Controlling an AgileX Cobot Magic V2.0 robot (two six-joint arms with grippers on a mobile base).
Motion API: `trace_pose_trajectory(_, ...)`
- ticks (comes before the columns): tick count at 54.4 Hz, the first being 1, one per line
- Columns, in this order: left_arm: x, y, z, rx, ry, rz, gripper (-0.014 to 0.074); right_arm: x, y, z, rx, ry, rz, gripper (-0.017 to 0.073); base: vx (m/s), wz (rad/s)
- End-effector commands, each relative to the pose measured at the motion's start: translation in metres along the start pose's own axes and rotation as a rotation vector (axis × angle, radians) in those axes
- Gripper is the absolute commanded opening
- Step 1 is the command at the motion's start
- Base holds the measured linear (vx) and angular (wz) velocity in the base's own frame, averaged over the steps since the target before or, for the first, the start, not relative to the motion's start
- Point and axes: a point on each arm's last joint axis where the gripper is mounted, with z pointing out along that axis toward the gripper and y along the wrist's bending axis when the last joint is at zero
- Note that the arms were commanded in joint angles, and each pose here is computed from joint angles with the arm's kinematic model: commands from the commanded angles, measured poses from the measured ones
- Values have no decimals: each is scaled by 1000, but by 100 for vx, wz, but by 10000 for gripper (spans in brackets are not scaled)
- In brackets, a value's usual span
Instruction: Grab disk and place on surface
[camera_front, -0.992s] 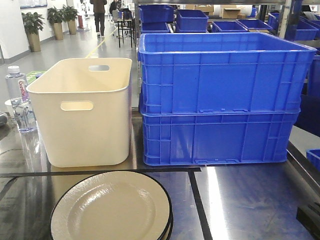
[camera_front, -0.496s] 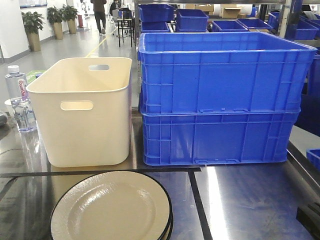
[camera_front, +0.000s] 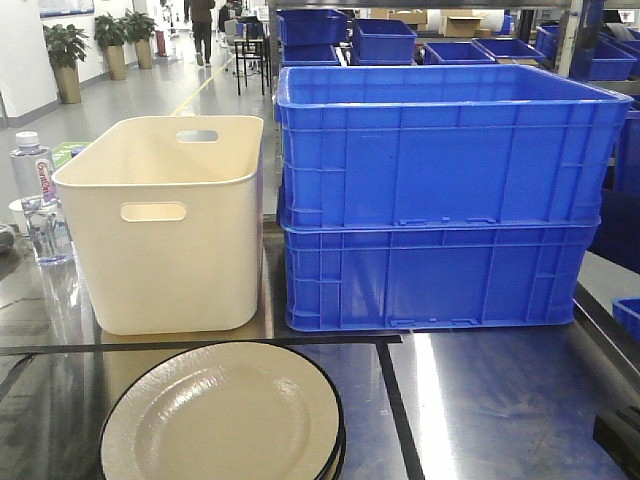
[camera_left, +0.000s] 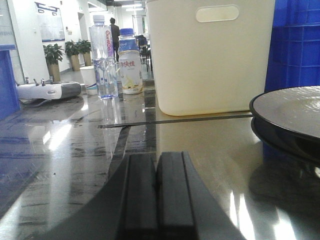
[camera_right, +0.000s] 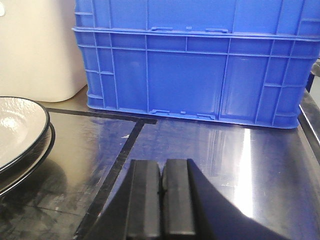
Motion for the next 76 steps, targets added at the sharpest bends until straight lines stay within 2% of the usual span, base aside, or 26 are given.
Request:
trace_pose_trajectory(1,1,0,0,5,-58,-7,1,-12,1,-1,-15,-36,-16,-12,0,0)
trace_pose_trajectory(24,1,0,0,5,-58,-6,1,-12,1,-1,-15,-36,-15,-12,0,0)
trace_pose_trajectory(31,1,0,0,5,-58,-6,1,-13,4,-1,-46,-47,7,-12,0,0)
trace_pose_trajectory(32,1,0,0,5,-58,-6,1,-13,4,-1,-48,-51,-13,-12,0,0)
trace_pose_trajectory(34,1,0,0,5,-58,-6,1,-14,5,-1,-51,-57,14,-12,0,0)
trace_pose_trajectory(43,1,0,0,5,-58,-6,1,-17,7,-2,-77,-96,32,-12,0,0)
trace_pose_trajectory(52,1,0,0,5,-58,-6,1,-18,9,-2,-104,-108,3,-12,0,0)
trace_pose_trajectory(56,1,0,0,5,-58,-6,1,-18,9,-2,-107,-108,-28,-12,0,0)
trace_pose_trajectory(58,1,0,0,5,-58,-6,1,-17,8,-2,-97,-107,-29,-12,0,0)
trace_pose_trajectory(61,1,0,0,5,-58,-6,1,-13,2,-4,-59,-112,1,-12,0,0)
trace_pose_trajectory(66,1,0,0,5,-58,-6,1,1,-12,-14,37,-122,38,-12,0,0)
trace_pose_trajectory(76,1,0,0,5,-58,-6,1,60,-27,-46,207,-142,38,-12,0,0)
